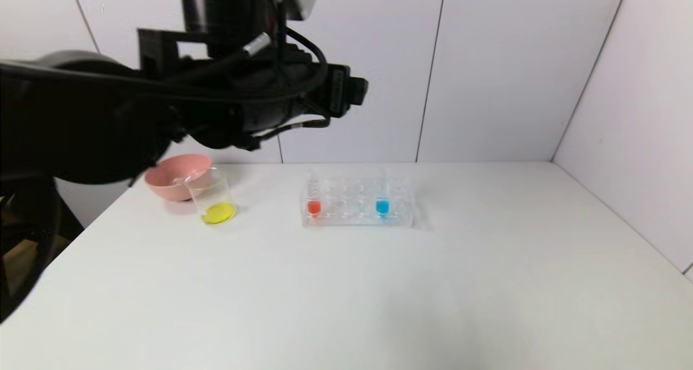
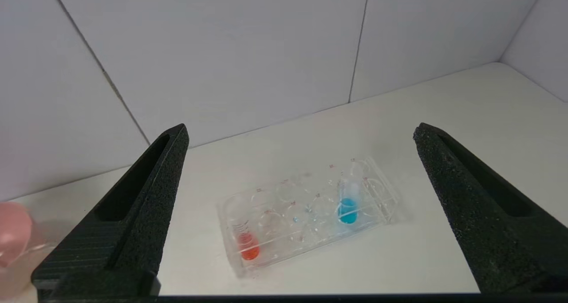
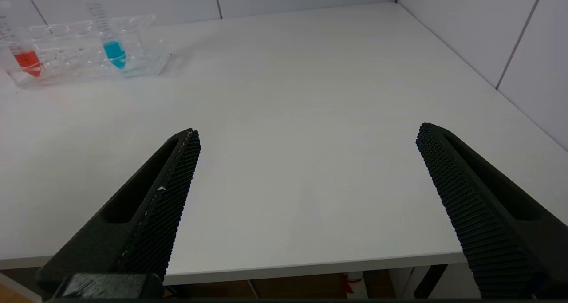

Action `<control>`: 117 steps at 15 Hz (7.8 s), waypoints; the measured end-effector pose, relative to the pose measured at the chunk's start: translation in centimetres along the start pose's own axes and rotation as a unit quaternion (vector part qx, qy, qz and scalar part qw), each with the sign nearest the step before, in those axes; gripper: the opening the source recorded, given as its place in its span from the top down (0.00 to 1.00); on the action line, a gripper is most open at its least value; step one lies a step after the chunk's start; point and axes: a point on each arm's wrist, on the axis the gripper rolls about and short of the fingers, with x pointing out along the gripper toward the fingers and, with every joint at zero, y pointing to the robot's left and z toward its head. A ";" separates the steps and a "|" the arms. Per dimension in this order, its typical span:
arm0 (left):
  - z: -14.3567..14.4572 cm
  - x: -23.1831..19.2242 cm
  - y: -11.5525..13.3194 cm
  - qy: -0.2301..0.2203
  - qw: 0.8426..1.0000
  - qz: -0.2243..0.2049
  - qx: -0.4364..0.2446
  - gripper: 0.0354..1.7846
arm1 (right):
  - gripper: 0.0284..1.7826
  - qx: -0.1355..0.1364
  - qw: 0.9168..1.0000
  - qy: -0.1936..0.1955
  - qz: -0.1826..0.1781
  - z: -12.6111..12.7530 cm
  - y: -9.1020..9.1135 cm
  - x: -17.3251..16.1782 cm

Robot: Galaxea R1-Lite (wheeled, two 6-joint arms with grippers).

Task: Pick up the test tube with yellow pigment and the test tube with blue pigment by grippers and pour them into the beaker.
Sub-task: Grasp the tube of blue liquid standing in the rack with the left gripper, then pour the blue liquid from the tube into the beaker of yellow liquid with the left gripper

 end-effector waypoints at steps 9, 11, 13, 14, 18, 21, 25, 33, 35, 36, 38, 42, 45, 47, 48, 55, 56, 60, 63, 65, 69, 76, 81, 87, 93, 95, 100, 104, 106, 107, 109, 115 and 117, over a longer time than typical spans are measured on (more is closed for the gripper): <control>-9.9 5.0 -7.5 -0.002 0.992 0.060 -0.111 0.01 | 0.00 0.000 1.000 0.000 0.000 0.0 0.0 0.0; -11.9 5.9 -8.3 -0.006 0.987 0.085 -0.136 0.01 | 0.00 0.000 1.000 0.000 0.000 0.0 0.0 0.0; -13.5 6.7 -8.6 -0.017 0.981 0.118 -0.152 0.01 | 0.00 0.000 1.000 0.000 0.000 0.0 0.0 0.0; -14.3 6.9 -8.7 -0.020 0.978 0.129 -0.160 0.01 | 0.00 0.000 1.000 0.000 0.000 0.0 0.0 0.0; -16.7 7.4 -9.1 -0.008 0.976 0.135 -0.173 0.01 | 0.00 0.000 1.000 0.000 0.000 0.0 0.0 0.0; -17.7 7.8 -9.4 0.001 0.978 0.131 -0.164 0.01 | 0.00 0.000 1.000 0.000 0.000 0.0 0.0 0.0; -18.4 8.3 -10.4 0.006 0.980 0.123 -0.157 0.01 | 0.00 0.000 1.000 0.000 0.000 0.0 0.0 0.0; -20.0 9.9 -11.2 0.022 0.987 0.089 -0.134 0.01 | 0.00 0.000 1.000 0.000 0.000 0.0 0.0 0.0; -20.3 10.8 -10.8 0.022 0.989 0.093 -0.110 0.01 | 0.00 0.000 1.000 0.000 0.000 0.0 0.0 0.0; -20.4 11.2 -10.4 0.022 0.990 0.096 -0.097 0.01 | 0.00 0.000 1.000 0.000 0.000 0.0 0.0 0.0; -20.4 12.0 -9.9 0.023 0.991 0.093 -0.089 0.01 | 0.00 0.000 1.000 0.000 0.000 0.0 0.0 0.0; -21.0 12.6 -9.6 0.030 0.992 0.088 -0.087 0.01 | 0.00 0.000 1.000 0.000 0.000 0.0 0.0 0.0; -21.3 13.0 -9.5 0.030 0.992 0.090 -0.087 0.01 | 0.00 0.000 1.000 0.000 0.000 0.0 0.0 0.0; -21.5 13.2 -9.3 0.031 0.991 0.093 -0.087 0.01 | 0.00 0.000 1.000 0.000 0.000 0.0 0.0 0.0; -21.6 13.4 -9.2 0.031 0.991 0.094 -0.087 0.01 | 0.00 0.000 1.000 0.000 0.000 0.0 0.0 0.0; -22.0 13.8 -9.4 0.035 0.992 0.085 -0.087 0.04 | 0.00 0.000 1.000 0.000 0.000 0.0 0.0 0.0; -22.0 13.8 -9.4 0.035 0.992 0.086 -0.087 0.08 | 0.00 0.000 1.000 0.000 0.000 0.0 0.0 0.0; -21.8 13.9 -9.4 0.038 0.992 0.086 -0.085 0.39 | 0.00 0.000 1.000 0.000 0.000 0.0 0.0 0.0; -21.3 14.2 -9.4 0.042 0.992 0.088 -0.082 0.71 | 0.00 0.000 1.000 0.000 0.000 0.0 0.0 0.0; -21.2 14.2 -9.4 0.042 0.992 0.088 -0.082 0.78 | 0.00 0.000 1.000 0.000 0.000 0.0 0.0 0.0; -21.2 14.2 -9.5 0.042 0.992 0.088 -0.083 0.78 | 0.00 0.000 1.000 0.000 0.000 0.0 0.0 0.0; -20.9 14.1 -9.5 0.042 0.992 0.087 -0.081 0.78 | 0.00 0.000 1.000 0.000 0.000 0.0 0.0 0.0; -19.6 13.7 -9.8 0.038 0.992 0.083 -0.083 0.78 | 0.00 0.000 1.000 0.000 0.000 0.0 0.0 0.0; -17.1 12.9 -10.9 0.031 0.994 0.071 -0.077 0.78 | 0.00 0.000 1.000 0.000 0.000 0.0 0.0 0.0; -15.0 12.4 -11.3 0.015 0.996 0.060 -0.065 0.78 | 0.00 0.000 1.000 0.000 0.000 0.0 0.0 0.0; -14.4 12.2 -11.3 0.010 0.996 0.058 -0.061 0.78 | 0.00 0.000 1.000 0.000 0.000 0.0 0.0 0.0; -11.9 11.7 -10.5 -0.009 0.997 0.062 -0.041 0.78 | 0.00 0.000 1.000 0.000 0.000 0.0 0.0 0.0; -8.5 10.8 -8.5 -0.020 0.997 0.068 -0.010 0.78 | 0.00 0.000 1.000 0.000 0.000 0.0 0.0 0.0; -6.0 9.8 -7.1 -0.032 0.997 0.073 0.001 0.78 | 0.00 0.000 1.000 0.000 0.000 0.0 0.0 0.0; -4.8 9.2 -6.1 -0.036 0.996 0.078 0.005 0.78 | 0.00 0.000 1.000 0.000 0.000 0.0 0.0 0.0; -2.4 8.1 -3.5 -0.038 0.995 0.089 0.009 0.78 | 0.00 0.000 1.000 0.000 0.000 0.0 0.0 0.0; 2.2 4.6 8.0 -0.031 0.993 0.099 0.062 0.78 | 0.00 0.000 1.000 0.000 0.000 0.0 0.0 0.0; 2.6 3.3 12.0 -0.028 0.992 0.104 0.069 0.78 | 0.00 0.000 1.000 0.000 0.000 0.0 0.0 0.0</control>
